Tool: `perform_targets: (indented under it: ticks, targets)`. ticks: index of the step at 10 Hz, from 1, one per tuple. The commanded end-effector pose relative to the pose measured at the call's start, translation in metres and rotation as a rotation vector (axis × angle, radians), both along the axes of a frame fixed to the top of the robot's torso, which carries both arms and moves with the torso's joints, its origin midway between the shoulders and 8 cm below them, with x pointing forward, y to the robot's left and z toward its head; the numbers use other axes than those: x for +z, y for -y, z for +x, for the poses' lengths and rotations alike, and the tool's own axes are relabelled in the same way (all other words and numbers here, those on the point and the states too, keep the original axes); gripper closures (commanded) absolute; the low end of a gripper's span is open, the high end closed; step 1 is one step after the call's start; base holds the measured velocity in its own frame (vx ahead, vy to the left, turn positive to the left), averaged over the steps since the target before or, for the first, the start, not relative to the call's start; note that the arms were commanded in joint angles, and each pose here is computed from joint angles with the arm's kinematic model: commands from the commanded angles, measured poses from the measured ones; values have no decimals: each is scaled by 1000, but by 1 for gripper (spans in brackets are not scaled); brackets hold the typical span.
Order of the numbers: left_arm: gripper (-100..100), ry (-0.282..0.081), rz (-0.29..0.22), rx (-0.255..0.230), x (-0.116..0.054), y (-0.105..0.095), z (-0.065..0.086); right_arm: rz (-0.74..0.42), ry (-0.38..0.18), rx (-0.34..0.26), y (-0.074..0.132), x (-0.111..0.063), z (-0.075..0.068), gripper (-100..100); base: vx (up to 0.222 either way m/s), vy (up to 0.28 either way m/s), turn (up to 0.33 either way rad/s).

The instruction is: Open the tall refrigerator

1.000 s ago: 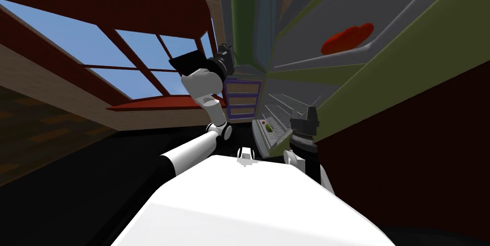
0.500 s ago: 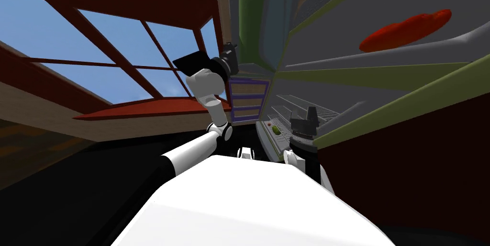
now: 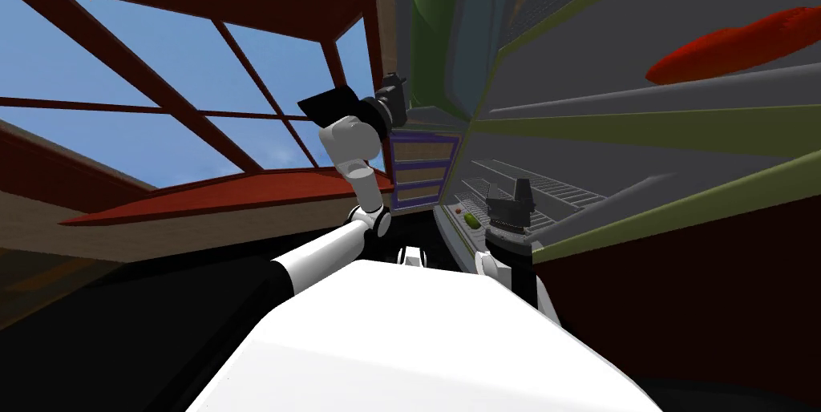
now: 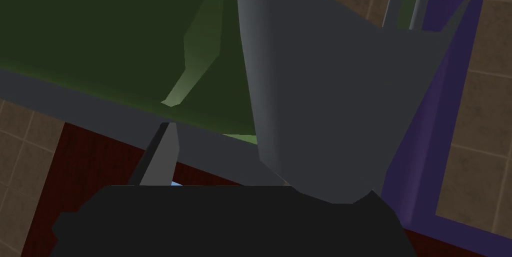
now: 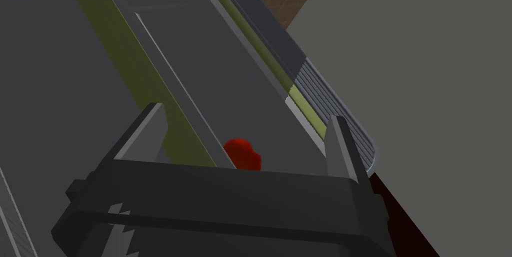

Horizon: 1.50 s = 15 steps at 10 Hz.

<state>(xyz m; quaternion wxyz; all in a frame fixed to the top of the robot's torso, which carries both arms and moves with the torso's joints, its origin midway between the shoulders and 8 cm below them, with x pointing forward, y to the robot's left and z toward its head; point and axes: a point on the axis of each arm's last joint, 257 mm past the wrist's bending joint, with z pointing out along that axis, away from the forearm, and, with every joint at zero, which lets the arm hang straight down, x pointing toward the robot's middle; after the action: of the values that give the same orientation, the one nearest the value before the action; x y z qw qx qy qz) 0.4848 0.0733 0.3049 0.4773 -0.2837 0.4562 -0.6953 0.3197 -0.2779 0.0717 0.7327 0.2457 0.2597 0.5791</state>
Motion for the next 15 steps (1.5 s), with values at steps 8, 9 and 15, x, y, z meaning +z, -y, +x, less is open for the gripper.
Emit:
perform_targets:
  ticks: [8,9,15]
  targets:
    - [-100,7,-11,-126,20,30,-20,0,0,0,0,0,0,0,153,200,-55]
    - [-100,7,-14,-128,25,30,-22,1,0,0,0,0,0,0,-5,-7,29]
    - [-100,8,-28,-137,46,29,-30,1,0,0,0,0,0,0,4,9,20]
